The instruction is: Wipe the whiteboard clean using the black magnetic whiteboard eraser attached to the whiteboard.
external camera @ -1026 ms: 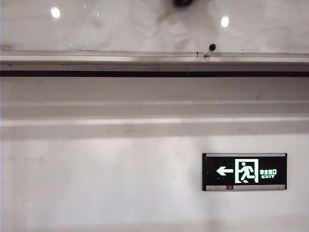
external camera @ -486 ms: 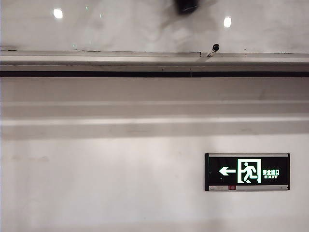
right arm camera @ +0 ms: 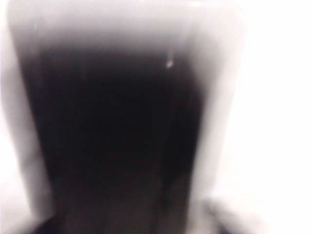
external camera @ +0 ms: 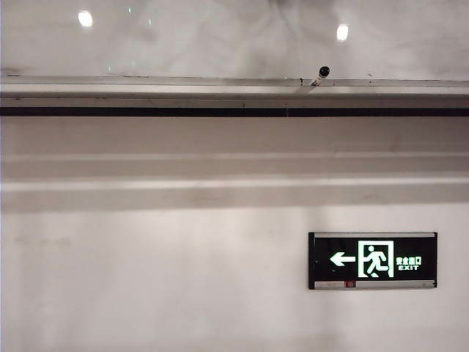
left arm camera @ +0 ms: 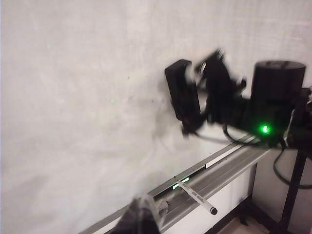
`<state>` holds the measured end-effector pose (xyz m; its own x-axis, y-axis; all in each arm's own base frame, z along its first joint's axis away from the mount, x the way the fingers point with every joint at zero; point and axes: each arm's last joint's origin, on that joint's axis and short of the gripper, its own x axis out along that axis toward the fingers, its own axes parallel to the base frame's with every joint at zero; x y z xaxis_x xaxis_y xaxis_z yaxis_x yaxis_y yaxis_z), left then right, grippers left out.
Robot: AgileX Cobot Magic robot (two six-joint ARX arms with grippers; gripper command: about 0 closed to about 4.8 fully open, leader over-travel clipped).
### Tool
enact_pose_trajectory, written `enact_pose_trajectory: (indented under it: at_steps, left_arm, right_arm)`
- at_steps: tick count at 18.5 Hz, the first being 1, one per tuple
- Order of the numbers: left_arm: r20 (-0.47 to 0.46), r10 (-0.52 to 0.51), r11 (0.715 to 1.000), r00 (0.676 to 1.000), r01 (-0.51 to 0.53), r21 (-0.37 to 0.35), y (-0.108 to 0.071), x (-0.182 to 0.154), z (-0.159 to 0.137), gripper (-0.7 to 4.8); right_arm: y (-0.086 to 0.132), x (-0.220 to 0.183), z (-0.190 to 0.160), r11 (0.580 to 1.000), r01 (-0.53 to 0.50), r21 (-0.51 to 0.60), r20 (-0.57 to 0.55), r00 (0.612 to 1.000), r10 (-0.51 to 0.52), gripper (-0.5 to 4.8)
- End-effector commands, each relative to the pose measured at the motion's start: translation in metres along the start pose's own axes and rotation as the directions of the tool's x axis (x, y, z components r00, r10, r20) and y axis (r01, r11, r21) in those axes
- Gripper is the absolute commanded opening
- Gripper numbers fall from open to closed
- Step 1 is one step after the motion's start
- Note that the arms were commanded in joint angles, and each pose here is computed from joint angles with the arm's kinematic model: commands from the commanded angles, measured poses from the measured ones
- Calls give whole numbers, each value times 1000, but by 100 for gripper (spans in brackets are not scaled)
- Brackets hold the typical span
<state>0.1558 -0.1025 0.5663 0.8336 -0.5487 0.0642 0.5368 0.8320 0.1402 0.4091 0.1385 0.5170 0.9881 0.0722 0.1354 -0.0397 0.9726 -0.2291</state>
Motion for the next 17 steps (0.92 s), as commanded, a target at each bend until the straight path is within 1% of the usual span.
enact_pose_trajectory:
  at_steps: [1,2,3,4,5,6,7,8,9,10,12,13,15,16,17]
  left_arm:
    - [20,-3,1000,1000,3,0,0,-3,3,-6]
    - [20,-2,1000,1000,2,0,0,-3,3,-6]
    - [20,-3,1000,1000,3,0,0,-3,3,-6]
    - [17,-4,1000,1000,4,2,0,-3,2,-6]
    - [12,-29,1000,1000,29,9,-1,-3,2,-6]
    - [11,-78,997,997,78,9,-2,-3,1,-6]
    - [13,-135,991,991,135,9,-4,-3,1,-6]
    - [12,-172,985,985,172,8,-5,-3,0,-5]
    - [10,-199,980,980,199,7,-7,-3,0,-6]
    - [1,-252,968,968,252,3,-12,-2,-1,-6]
    - [-25,-313,950,949,313,-7,-23,-2,-3,-6]
    - [-32,-335,942,942,335,-9,-28,-2,-4,-6]
    - [-45,-390,921,920,390,-15,-39,-4,-4,-5]
    - [-60,-400,916,914,400,-19,-44,-6,-5,-6]
    - [-89,-385,923,919,384,-22,-49,-9,-6,-6]
  right_arm:
    - [-9,-27,34,999,13,32,94,995,-16,401]
    - [-17,-45,48,999,1,34,100,995,-5,400]
    - [-19,-57,58,999,-6,42,108,994,2,400]
    - [-25,-82,76,998,-22,53,129,992,15,387]
    - [-36,-104,91,998,-21,59,146,989,12,246]
    - [-44,-122,100,998,-23,61,152,988,14,43]
    - [-55,-145,110,998,-24,62,147,989,15,-6]
    - [-63,-166,115,998,-32,54,113,993,25,-5]
    - [-67,-176,115,997,-41,72,81,996,35,-5]
    - [-71,-189,112,990,-58,125,8,998,58,-5]
    - [-70,-197,100,990,-93,110,-126,986,107,-5]
    - [-68,-198,95,986,-132,104,-172,974,148,-5]
    - [-62,-197,81,974,-198,105,-284,933,220,-5]
    - [-60,-198,74,968,-222,113,-345,905,248,-6]
    - [-59,-201,69,966,-227,127,-389,884,259,-6]
